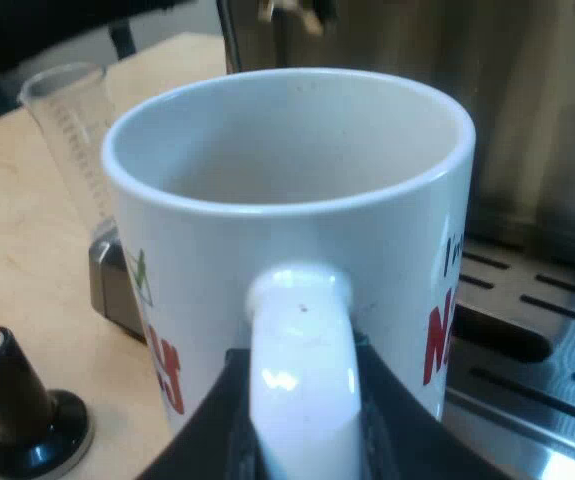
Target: Remove mug from coffee machine
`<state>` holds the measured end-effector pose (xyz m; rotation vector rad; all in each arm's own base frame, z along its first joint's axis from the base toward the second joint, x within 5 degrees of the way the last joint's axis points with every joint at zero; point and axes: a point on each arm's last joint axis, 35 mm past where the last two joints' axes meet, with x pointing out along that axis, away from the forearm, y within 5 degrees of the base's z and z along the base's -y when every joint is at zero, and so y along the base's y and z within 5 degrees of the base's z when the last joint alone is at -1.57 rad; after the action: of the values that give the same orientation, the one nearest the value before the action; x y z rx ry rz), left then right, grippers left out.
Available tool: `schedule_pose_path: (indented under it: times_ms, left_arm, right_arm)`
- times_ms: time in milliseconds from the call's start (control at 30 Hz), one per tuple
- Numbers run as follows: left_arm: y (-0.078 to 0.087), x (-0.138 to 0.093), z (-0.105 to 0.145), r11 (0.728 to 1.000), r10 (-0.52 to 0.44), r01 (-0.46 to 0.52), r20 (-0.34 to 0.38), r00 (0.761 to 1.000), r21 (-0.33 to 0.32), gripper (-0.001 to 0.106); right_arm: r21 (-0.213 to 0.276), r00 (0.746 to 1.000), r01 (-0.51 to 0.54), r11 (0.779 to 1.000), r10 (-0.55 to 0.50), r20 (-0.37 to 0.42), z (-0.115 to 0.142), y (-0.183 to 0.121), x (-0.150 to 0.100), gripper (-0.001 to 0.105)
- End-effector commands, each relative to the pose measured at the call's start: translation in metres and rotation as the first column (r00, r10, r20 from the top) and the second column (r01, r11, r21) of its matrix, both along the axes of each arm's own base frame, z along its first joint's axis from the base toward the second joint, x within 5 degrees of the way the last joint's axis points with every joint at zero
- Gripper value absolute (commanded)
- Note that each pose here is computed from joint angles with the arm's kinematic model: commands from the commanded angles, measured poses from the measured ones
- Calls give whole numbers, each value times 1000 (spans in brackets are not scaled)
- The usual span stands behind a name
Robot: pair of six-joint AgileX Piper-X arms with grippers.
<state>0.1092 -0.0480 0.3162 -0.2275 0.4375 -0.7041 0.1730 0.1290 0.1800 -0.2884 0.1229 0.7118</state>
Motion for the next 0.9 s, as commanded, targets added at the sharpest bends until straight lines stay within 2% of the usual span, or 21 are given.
schedule_pose_path:
  times_ms: [33, 133, 300, 433, 533, 600, 800, 833, 900]
  left_arm:
    - [-1, -1, 1, 1000, -24, 24, -3, 1000, -15, 87]
    - [-1, -1, 1, 999, -28, 28, -3, 1000, -17, 87]
    - [-1, -1, 1, 999, -25, 24, -10, 1000, -24, 87]
    - [-1, -1, 1, 999, -24, 23, -13, 1000, -26, 87]
    - [-1, -1, 1, 999, -31, 30, -13, 999, -29, 87]
    - [-1, -1, 1, 999, -30, 30, -13, 999, -29, 87]
    - [-10, -6, 1, 993, -113, 112, -13, 994, -29, 87]
    - [-11, -6, 1, 992, -123, 122, -13, 992, -29, 87]
    - [-15, -8, 1, 987, -158, 158, -13, 987, -29, 87]
  right_arm:
    - [55, 996, 26, 998, -31, 86, 15, -4, -4, 0]
    - [65, 992, 66, 996, -72, 104, 18, -11, -11, 0]
    - [-1, 988, 146, 989, -145, 60, 18, -20, -19, 0]
    - [-14, 968, 241, 970, -240, 70, 21, -26, -21, 0]
    - [-15, 938, 338, 941, -335, 89, 24, -30, -21, 0]
    - [-28, 904, 421, 907, -416, 98, 24, -34, -20, 0]
    - [-64, 853, 520, 852, -512, 103, 21, -38, -20, 0]
    - [-64, 849, 526, 848, -518, 104, 21, -38, -20, 0]
    - [-67, 821, 569, 820, -561, 111, 21, -42, -18, 0]
